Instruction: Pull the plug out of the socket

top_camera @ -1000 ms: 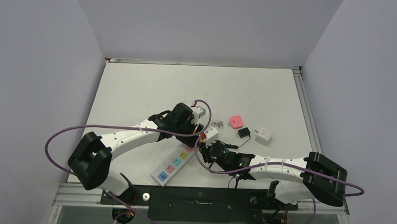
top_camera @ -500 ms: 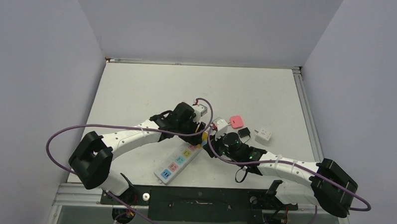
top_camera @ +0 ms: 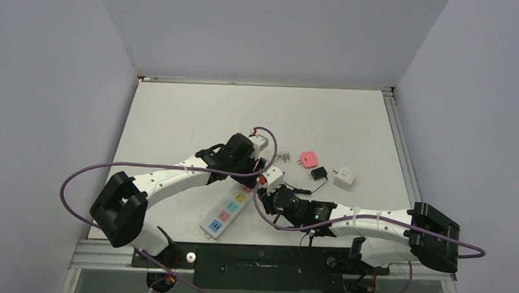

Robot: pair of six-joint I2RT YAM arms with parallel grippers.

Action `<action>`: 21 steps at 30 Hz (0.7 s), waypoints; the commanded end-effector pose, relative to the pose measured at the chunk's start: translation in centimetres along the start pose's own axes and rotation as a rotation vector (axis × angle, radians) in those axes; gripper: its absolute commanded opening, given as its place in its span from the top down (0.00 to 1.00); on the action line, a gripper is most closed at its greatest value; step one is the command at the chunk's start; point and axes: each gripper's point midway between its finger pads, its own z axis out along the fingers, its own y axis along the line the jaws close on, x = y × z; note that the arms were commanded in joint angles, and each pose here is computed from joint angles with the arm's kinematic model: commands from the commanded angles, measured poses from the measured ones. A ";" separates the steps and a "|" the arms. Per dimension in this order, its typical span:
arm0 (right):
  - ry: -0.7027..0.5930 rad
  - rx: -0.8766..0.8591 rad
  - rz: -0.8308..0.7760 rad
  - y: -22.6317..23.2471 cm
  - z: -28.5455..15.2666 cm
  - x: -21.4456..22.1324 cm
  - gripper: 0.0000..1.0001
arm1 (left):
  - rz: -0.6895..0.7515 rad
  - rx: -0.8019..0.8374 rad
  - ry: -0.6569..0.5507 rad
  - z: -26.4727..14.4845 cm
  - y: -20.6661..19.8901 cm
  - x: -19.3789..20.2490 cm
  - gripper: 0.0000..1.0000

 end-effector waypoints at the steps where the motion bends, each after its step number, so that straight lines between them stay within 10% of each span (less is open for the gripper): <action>1: -0.047 0.079 -0.013 -0.8 0.0 -2.1 0.95 | 0.023 -0.134 0.117 0.2 3.1 3.0 1.00; 15: -0.085 0.162 0.244 -7.1 -0.9 -2.1 0.95 | -0.011 -0.147 0.073 -0.6 3.4 1.8 0.97; 21: -0.001 0.397 0.463 -14.4 -1.7 1.3 0.91 | -0.013 -0.098 -0.030 -2.2 2.6 0.1 0.37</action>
